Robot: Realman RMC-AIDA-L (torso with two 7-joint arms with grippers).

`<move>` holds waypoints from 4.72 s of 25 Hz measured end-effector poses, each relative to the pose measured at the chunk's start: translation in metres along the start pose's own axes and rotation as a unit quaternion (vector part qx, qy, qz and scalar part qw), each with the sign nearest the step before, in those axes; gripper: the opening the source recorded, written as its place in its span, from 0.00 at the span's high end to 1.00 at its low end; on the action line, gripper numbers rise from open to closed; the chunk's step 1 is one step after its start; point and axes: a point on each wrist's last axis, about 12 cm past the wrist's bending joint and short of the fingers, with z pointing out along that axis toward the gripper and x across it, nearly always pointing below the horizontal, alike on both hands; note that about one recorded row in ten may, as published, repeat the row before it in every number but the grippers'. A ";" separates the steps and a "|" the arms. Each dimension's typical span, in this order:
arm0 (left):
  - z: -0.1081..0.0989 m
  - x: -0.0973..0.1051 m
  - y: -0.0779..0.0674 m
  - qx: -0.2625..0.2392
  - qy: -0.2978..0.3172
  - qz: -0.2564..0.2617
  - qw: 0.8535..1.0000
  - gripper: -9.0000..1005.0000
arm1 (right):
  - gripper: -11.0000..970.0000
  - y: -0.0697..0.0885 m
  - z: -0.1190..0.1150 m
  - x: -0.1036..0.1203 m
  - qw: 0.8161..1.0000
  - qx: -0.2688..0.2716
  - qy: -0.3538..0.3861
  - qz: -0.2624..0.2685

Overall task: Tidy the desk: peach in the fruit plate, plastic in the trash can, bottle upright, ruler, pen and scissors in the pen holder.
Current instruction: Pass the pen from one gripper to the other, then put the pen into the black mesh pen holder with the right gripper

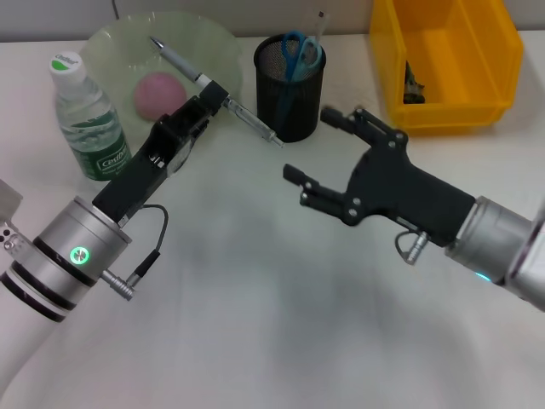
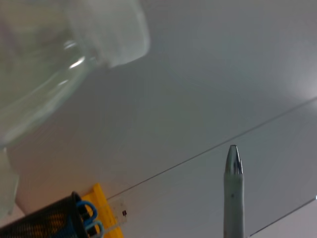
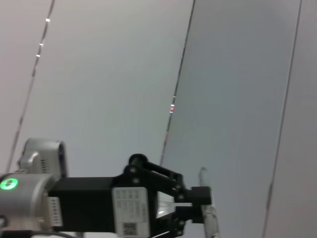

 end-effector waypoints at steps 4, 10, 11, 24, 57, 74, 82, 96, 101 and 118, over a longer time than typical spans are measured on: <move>0.000 0.002 0.001 -0.005 0.001 -0.033 0.999 0.85 | 0.17 0.000 0.010 -0.001 1.000 0.008 -0.002 -0.008; 0.000 0.008 0.002 -0.015 0.001 -0.066 0.998 0.85 | 0.18 -0.001 0.024 -0.002 1.000 0.001 0.008 -0.015; 0.002 0.010 0.001 -0.014 0.000 -0.073 0.997 0.85 | 0.18 0.000 0.027 -0.001 1.000 0.000 0.009 -0.024; 0.005 0.015 0.001 -0.020 -0.007 -0.088 0.996 0.85 | 0.22 0.003 0.035 -0.002 0.999 0.011 0.011 -0.045; 0.011 0.016 -0.003 -0.006 0.012 -0.075 0.997 0.84 | 0.86 0.007 0.037 -0.003 0.999 0.014 0.006 -0.035; 0.009 0.007 -0.001 -0.001 0.032 -0.039 0.999 0.20 | 0.86 0.003 0.027 -0.004 0.999 0.034 -0.008 0.001; 0.006 -0.010 0.002 0.024 0.113 0.206 0.972 0.20 | 0.86 -0.047 -0.019 -0.016 0.985 0.009 -0.014 0.172; -0.026 -0.013 0.000 0.093 0.148 0.452 0.875 0.21 | 0.86 -0.163 -0.023 -0.093 0.929 -0.053 0.221 0.293; -0.030 -0.015 0.001 0.088 0.148 0.457 0.872 0.20 | 0.86 -0.193 0.013 -0.121 0.900 -0.039 0.327 0.287; -0.035 -0.018 0.003 0.076 0.142 0.459 0.874 0.20 | 0.85 -0.186 0.139 -0.149 0.855 -0.034 0.491 0.162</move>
